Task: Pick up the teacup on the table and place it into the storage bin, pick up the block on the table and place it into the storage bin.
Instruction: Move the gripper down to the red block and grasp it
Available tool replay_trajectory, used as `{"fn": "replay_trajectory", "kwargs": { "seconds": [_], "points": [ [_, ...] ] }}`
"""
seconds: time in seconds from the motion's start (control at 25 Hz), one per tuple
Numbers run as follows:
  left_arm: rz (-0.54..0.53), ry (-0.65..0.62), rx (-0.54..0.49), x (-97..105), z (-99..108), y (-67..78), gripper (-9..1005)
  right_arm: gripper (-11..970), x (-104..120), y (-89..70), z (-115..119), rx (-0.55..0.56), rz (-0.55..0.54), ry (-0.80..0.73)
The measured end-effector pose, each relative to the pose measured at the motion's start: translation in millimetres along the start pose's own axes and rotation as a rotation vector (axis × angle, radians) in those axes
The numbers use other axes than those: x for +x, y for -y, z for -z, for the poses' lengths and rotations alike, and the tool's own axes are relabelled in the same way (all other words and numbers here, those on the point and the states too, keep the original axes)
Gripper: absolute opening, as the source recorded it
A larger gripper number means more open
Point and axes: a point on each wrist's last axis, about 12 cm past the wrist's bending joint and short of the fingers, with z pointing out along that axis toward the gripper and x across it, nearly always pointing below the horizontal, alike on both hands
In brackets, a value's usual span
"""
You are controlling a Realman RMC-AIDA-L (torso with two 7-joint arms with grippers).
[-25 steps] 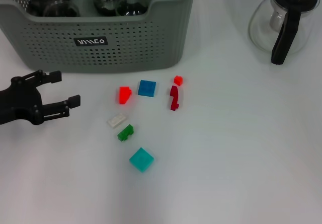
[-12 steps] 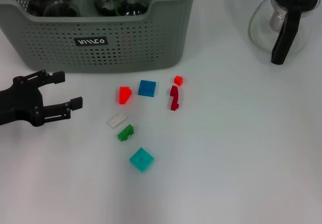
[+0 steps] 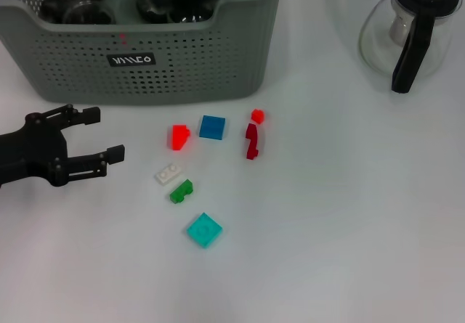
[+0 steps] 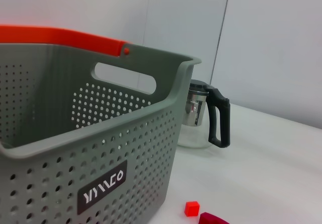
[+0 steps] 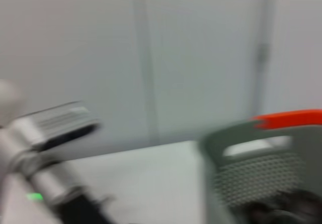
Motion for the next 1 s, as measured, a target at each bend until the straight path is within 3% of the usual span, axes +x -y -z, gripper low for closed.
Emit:
{"fn": "replay_trajectory", "kwargs": {
  "seconds": [0.08,0.28,0.48,0.64,1.0],
  "points": [
    [0.0,0.0,0.001,0,0,0.0,854,879,19,-11.2,6,-0.054,-0.013,0.002],
    [0.004,0.007,-0.011,0,-1,-0.6,854,914,65,-24.2,18,-0.128,-0.079,-0.081],
    [0.014,0.016,-0.023,2,-4,-1.5,853,913,105,-14.6,12,-0.097,-0.178,-0.172],
    [0.013,0.012,-0.02,1,-5,-1.9,853,913,121,0.1,7,-0.007,-0.215,-0.258],
    [0.025,0.014,-0.026,2,-7,-1.7,853,912,141,16.8,-9,0.103,-0.221,-0.375]
  ]
}}
